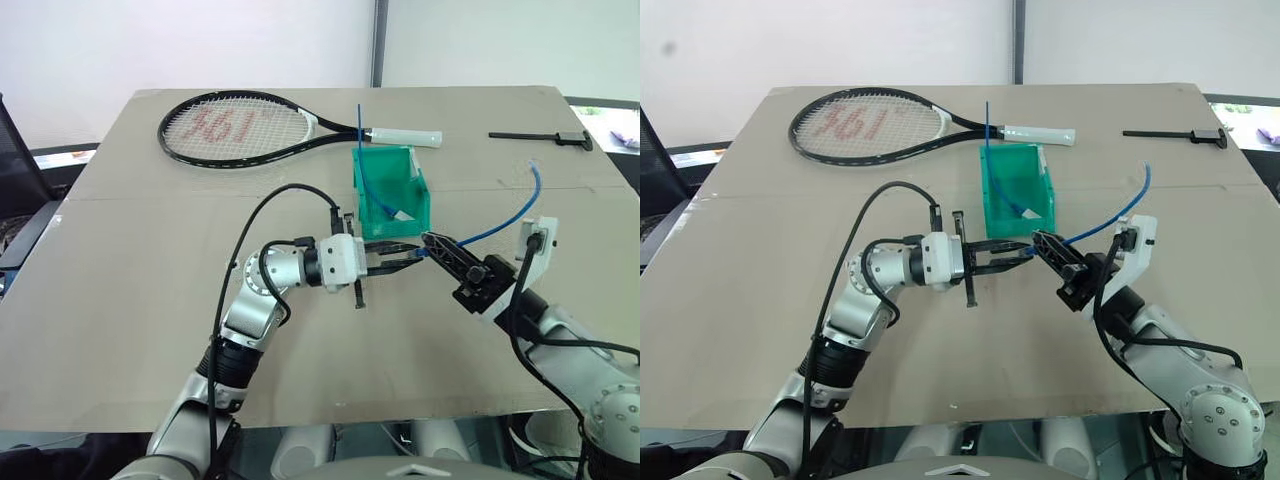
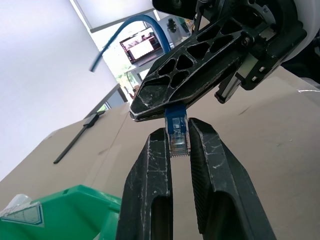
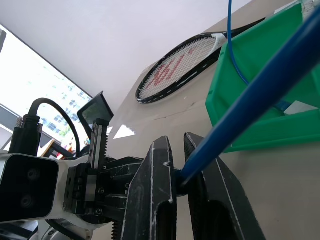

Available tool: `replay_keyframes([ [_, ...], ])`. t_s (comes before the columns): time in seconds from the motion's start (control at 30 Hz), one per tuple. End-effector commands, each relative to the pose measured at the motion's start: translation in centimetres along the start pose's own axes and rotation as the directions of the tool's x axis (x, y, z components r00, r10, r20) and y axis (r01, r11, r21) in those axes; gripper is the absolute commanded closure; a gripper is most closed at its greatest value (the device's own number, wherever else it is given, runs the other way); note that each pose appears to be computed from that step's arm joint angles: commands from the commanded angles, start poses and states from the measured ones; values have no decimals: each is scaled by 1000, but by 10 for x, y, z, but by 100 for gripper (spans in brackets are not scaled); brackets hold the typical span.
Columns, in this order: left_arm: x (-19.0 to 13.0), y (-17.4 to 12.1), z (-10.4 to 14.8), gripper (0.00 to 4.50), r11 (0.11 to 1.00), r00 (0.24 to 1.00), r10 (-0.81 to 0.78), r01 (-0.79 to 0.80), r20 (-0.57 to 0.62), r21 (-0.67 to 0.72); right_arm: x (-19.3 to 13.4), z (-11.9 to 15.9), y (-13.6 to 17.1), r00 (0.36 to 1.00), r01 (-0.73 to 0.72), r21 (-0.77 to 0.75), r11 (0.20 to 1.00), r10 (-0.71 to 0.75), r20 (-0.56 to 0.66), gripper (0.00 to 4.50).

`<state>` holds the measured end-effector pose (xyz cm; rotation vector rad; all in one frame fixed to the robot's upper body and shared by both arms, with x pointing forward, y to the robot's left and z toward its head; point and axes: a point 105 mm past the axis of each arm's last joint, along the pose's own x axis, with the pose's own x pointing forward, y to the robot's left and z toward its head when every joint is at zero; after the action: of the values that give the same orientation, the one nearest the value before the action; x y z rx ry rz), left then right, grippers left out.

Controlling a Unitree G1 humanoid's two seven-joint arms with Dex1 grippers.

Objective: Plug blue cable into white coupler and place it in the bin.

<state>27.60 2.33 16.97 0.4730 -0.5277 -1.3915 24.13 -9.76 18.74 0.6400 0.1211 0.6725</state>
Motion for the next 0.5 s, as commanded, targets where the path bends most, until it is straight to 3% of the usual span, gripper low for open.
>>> replay_keyframes([
  [0.03,-3,6,13,450,999,998,49,-48,44,-13,-1,-1,9,999,-49,13,999,49,-9,444],
  [0.17,-18,13,5,270,989,993,120,-120,-4,-87,0,2,8,998,-55,17,998,56,-1,450],
  [0.33,-82,23,-11,34,927,953,246,-284,-176,-245,3,5,2,997,-72,18,997,72,-10,450],
  [0.37,-95,25,-12,7,911,940,270,-320,-208,-262,4,5,1,997,-76,19,997,76,-11,450],
  [0.5,-176,37,-15,7,817,820,396,-520,-413,-249,16,2,-2,990,-131,32,991,133,-46,450],
])
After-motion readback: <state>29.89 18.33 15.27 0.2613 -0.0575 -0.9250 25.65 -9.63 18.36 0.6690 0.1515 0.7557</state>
